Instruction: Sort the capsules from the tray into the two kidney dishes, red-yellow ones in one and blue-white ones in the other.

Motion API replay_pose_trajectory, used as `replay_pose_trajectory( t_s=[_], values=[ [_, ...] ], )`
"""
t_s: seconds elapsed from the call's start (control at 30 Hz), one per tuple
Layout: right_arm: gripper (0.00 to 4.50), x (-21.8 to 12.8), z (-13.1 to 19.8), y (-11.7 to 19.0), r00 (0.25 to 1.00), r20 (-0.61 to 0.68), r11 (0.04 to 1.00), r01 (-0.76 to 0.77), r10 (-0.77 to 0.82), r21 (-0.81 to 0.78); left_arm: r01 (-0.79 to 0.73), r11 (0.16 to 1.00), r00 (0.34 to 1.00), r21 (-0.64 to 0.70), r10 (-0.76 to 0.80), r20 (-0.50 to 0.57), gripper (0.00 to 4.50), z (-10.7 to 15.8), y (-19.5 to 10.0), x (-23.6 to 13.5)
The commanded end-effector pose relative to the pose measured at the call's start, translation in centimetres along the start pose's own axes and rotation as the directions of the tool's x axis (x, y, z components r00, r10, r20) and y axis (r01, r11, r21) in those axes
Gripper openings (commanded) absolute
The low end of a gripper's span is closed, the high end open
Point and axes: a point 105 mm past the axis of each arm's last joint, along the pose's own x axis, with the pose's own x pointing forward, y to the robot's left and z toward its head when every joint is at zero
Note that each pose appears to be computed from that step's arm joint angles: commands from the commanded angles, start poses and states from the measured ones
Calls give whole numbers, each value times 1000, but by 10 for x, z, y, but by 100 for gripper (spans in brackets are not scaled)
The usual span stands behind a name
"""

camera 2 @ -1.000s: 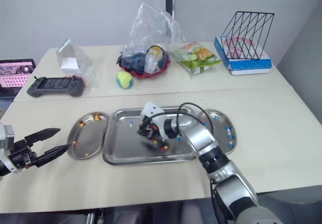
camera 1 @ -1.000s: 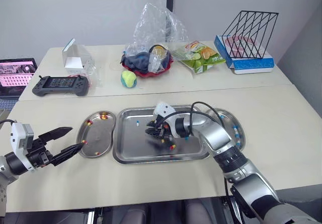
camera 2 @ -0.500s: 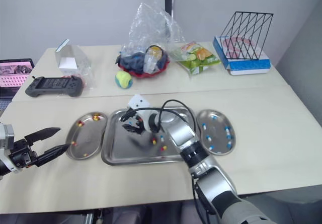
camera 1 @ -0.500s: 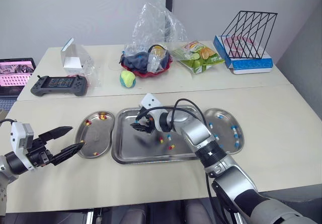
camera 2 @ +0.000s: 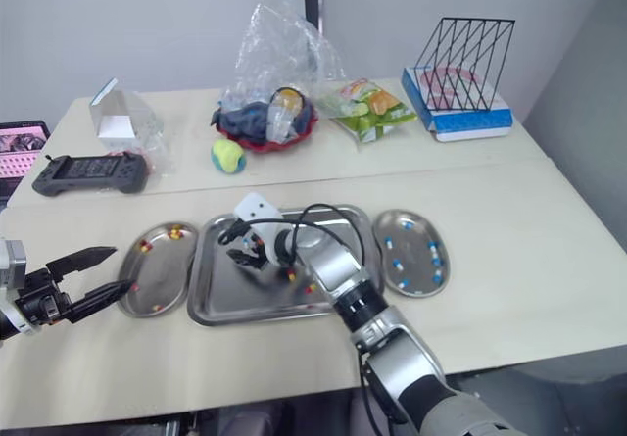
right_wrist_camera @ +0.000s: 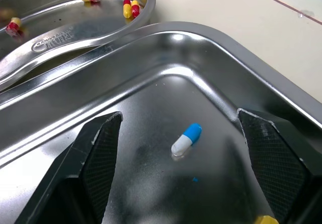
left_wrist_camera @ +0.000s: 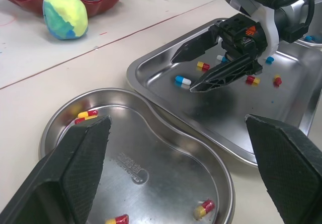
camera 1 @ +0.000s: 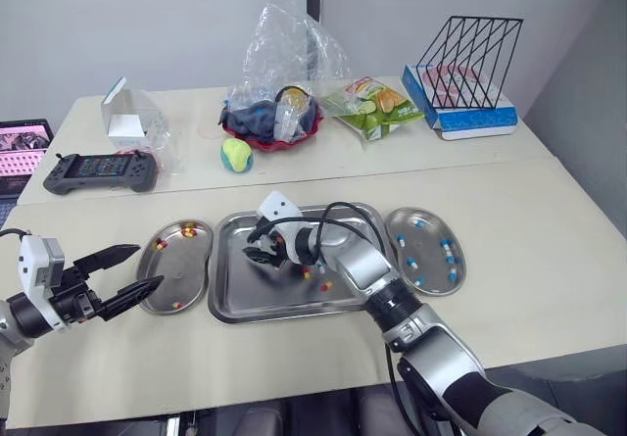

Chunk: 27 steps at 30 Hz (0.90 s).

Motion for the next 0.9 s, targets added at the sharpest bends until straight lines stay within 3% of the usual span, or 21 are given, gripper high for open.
replay_pose_trajectory(
  t_s=[0.03,0.4,0.63,0.9],
  values=[
    [360,4,-1,3,1000,-6,1000,7,-7,-6,0,1000,1000,27,0,15,450,11,1,-3],
    [2,8,-4,6,1000,-10,1000,1,0,17,2,1000,1000,26,-2,16,450,11,1,-2],
    [2,5,-1,6,1000,0,1000,-7,7,19,6,1000,1000,26,-6,16,450,11,0,-1],
    [2,-32,39,2,981,161,994,-103,106,-24,13,1000,1000,24,-13,18,450,11,-1,0]
  ],
)
